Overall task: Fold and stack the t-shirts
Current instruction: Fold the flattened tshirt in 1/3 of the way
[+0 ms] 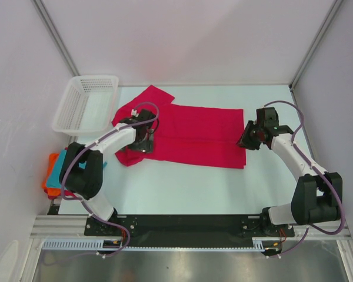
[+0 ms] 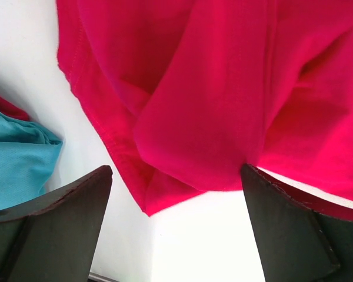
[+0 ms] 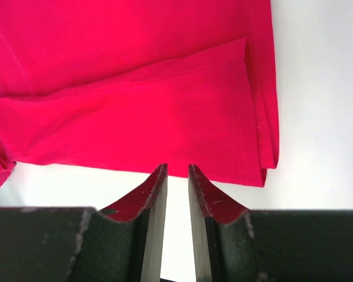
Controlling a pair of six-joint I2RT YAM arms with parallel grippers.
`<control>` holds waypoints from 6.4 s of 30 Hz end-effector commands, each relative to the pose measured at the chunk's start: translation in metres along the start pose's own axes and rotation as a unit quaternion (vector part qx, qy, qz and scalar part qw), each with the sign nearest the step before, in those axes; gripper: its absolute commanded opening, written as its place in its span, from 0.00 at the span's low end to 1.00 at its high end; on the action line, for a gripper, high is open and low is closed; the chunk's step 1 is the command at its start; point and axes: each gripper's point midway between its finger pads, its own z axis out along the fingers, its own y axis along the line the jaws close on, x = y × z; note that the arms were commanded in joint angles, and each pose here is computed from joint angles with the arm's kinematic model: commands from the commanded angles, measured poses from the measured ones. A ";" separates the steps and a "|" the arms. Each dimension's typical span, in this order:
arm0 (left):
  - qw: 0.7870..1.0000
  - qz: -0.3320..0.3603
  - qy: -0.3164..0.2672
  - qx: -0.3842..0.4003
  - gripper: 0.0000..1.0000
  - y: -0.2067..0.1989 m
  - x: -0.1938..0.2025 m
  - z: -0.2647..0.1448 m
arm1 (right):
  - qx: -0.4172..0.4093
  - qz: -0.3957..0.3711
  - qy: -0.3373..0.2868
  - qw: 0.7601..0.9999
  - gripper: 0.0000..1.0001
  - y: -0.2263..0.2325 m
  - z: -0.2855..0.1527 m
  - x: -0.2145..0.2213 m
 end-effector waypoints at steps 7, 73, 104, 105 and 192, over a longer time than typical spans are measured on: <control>0.995 0.082 -0.053 0.034 0.95 -0.051 -0.018 -0.023 | -0.003 -0.016 -0.019 1.000 0.26 0.004 -0.008 -0.008; 0.995 -0.066 -0.029 -0.065 0.22 0.088 -0.075 -0.022 | 0.012 -0.014 -0.016 1.000 0.25 -0.014 -0.008 -0.003; 0.997 -0.039 -0.019 0.058 0.31 0.027 0.017 -0.063 | 0.022 0.001 0.084 0.996 0.37 -0.041 0.040 0.047; 0.998 -0.036 -0.013 0.054 0.31 0.028 0.022 -0.060 | 0.028 0.000 0.085 0.996 0.37 -0.044 0.040 0.049; 0.995 -0.085 0.050 -0.003 0.00 0.080 0.029 0.011 | 0.111 0.104 -0.057 0.987 0.00 -0.133 0.007 -0.016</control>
